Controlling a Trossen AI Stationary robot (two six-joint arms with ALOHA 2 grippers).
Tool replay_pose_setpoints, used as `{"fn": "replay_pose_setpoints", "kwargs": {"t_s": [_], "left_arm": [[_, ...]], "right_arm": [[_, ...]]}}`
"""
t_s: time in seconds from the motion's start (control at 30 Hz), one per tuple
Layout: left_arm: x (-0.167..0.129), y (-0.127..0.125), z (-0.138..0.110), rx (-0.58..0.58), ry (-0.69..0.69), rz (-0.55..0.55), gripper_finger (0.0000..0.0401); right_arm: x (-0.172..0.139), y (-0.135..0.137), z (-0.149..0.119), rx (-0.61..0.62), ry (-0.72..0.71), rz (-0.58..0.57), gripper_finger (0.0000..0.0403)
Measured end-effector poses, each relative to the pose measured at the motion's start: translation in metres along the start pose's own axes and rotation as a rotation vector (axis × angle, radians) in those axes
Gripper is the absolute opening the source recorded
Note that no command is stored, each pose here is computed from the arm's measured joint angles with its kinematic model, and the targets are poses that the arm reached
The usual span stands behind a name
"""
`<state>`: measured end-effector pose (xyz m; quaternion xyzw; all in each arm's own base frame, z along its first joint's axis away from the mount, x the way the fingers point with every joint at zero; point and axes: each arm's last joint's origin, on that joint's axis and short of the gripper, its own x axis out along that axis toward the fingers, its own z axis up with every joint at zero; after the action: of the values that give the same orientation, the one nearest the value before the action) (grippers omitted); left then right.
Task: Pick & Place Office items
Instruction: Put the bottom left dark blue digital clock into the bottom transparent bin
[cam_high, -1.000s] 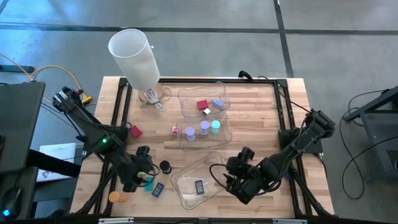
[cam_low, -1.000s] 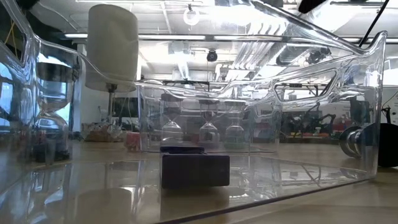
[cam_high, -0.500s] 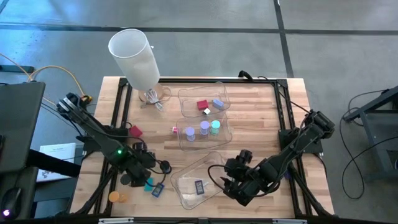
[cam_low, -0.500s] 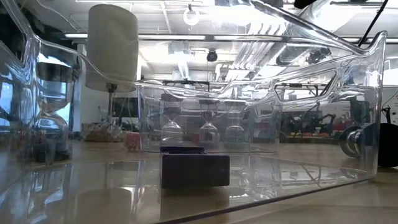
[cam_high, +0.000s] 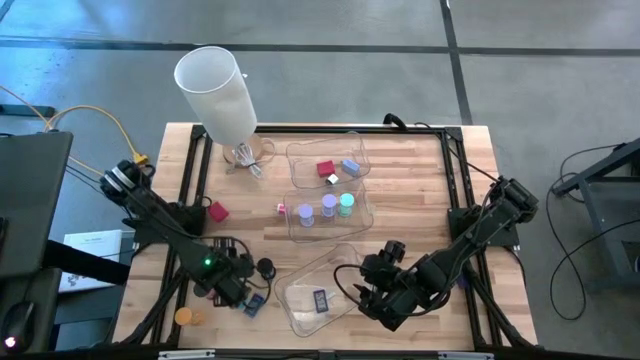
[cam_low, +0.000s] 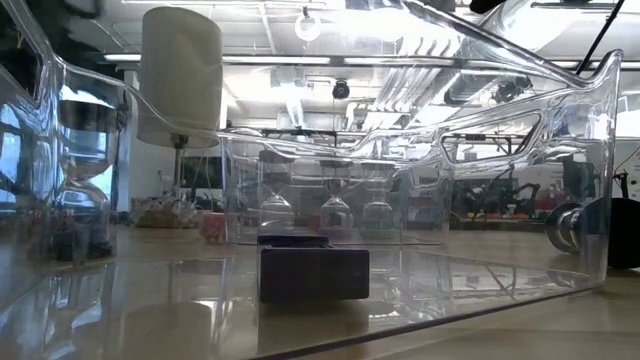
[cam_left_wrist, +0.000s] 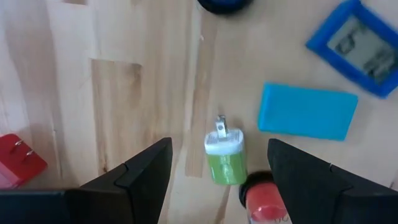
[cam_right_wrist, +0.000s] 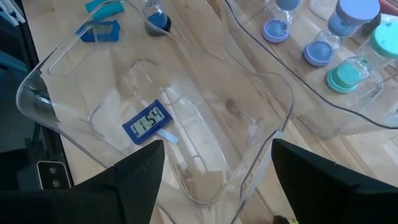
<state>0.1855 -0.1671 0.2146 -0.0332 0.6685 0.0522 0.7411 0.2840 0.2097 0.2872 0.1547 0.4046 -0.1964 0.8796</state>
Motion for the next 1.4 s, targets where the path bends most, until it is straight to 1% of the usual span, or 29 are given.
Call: {"fn": "replay_pose_setpoints", "kwargs": {"t_s": [0.03,0.1,0.2,0.27,0.3,0.43,0.57,0.73,0.8,0.93,1.03,1.1,1.2,1.4], "left_arm": [[0.001,-0.001,-0.001,0.025,0.012,-0.005,0.0257],[0.001,-0.003,-0.003,0.039,0.018,-0.008,0.0257],[0.001,-0.005,-0.006,0.014,0.019,-0.009,0.0257],[0.002,-0.007,-0.008,0.017,0.016,-0.011,0.0257],[0.003,-0.008,-0.009,0.026,0.011,-0.016,0.0257],[0.005,-0.014,-0.015,0.123,-0.012,-0.029,0.0257],[0.005,-0.016,-0.018,0.132,-0.014,-0.031,0.0257],[0.005,-0.016,-0.017,0.104,-0.039,-0.01,0.0257],[0.005,-0.015,-0.016,0.068,-0.051,-0.002,0.0257],[0.005,-0.013,-0.013,-0.042,-0.047,-0.004,0.0257],[0.006,-0.011,-0.012,-0.087,-0.042,-0.004,0.0257],[0.006,-0.011,-0.011,-0.096,-0.042,-0.004,0.0257],[0.006,-0.011,-0.01,-0.047,-0.045,-0.004,0.0257],[0.005,-0.018,-0.01,0.144,-0.093,-0.043,0.0257]], "right_arm": [[0.0,0.0,0.0,0.001,-0.001,0.001,0.0286],[0.0,0.001,0.0,0.004,-0.003,0.005,0.0286],[0.0,0.001,0.001,0.01,-0.007,0.013,0.0286],[0.0,0.002,0.001,0.011,-0.008,0.015,0.0286],[0.0,0.002,0.001,0.012,-0.009,0.016,0.0286],[0.0,0.002,0.002,0.012,-0.033,0.007,0.0286],[0.0,0.002,0.003,-0.001,-0.039,0.005,0.0286],[0.001,0.002,0.004,0.005,-0.047,0.015,0.0286],[0.001,0.003,0.005,0.011,-0.049,0.02,0.0286],[0.003,0.002,0.007,0.011,-0.051,0.019,0.0286],[0.003,0.002,0.008,0.0,-0.051,0.019,0.0286],[0.004,0.001,0.009,-0.004,-0.051,0.016,0.0286],[0.004,0.001,0.009,-0.003,-0.05,0.016,0.0286],[0.004,0.001,0.009,-0.004,-0.05,0.017,0.0286]]}}
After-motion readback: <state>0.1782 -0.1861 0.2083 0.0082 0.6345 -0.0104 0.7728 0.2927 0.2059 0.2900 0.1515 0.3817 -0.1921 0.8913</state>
